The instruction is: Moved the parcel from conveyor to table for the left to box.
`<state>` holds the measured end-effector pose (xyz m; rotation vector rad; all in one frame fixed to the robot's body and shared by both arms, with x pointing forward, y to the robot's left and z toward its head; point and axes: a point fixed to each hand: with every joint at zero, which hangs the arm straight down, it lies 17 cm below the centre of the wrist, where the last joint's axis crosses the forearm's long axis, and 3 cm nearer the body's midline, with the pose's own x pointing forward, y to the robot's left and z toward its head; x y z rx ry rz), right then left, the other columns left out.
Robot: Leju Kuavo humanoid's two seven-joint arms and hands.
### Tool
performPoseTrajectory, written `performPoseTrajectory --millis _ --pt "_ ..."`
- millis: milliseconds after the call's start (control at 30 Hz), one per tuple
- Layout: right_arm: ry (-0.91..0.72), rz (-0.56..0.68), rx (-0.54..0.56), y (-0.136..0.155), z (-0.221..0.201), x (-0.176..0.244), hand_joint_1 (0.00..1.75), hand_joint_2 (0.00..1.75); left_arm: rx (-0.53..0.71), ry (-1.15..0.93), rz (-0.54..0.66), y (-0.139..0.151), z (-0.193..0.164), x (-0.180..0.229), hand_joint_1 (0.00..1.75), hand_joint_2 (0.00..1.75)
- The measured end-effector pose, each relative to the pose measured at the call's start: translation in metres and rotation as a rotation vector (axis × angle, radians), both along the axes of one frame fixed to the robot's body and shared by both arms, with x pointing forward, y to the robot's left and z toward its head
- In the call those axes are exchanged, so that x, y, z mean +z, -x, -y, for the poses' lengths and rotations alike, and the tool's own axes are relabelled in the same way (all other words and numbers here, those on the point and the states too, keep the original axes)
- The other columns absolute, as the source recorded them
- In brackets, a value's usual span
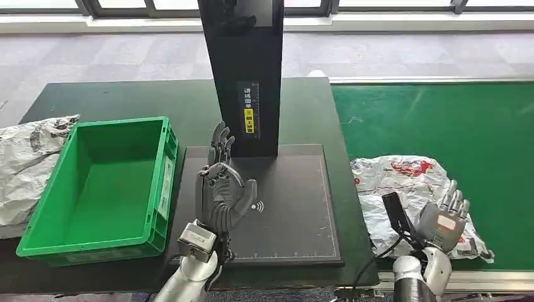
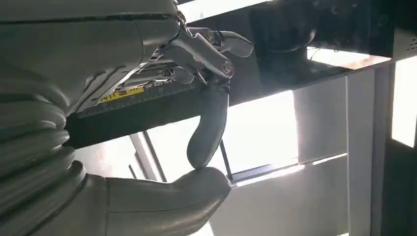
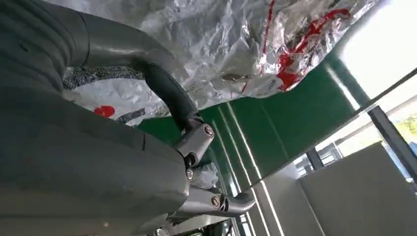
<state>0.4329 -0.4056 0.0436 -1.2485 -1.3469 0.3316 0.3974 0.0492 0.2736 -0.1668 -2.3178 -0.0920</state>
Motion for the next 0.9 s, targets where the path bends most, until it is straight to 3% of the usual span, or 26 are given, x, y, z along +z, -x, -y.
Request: performPoseTrajectory --millis 167,400,667,700,733,900 --pt "-0.156 -0.030 0.017 -0.002 0.001 -0.031 0.00 1.75 0.002 -0.002 -0.002 0.000 0.000 -0.001 0.00 1.75" --pt "-0.498 -0.120 0.220 -0.013 -0.051 -0.081 0.00 1.75 0.010 -0.004 -0.006 -0.001 -0.001 -0.003 0.00 1.75" --pt "-0.625 -0.201 0.299 -0.018 -0.083 -0.099 0.00 1.75 0.011 -0.022 -0.006 -0.001 0.001 -0.006 0.00 1.75" --pt "-0.628 -0.204 0.300 -0.019 -0.084 -0.099 0.07 1.75 0.011 -0.022 -0.006 -0.001 0.001 -0.006 0.00 1.75" --pt "-0.630 -0.205 0.301 -0.019 -0.084 -0.099 1.75 1.75 0.011 -0.023 -0.007 -0.001 0.001 -0.006 0.00 1.75" --pt "-0.656 -0.247 0.324 -0.019 -0.094 -0.106 1.75 1.75 0.012 -0.027 -0.013 0.000 0.001 -0.010 0.00 1.75"
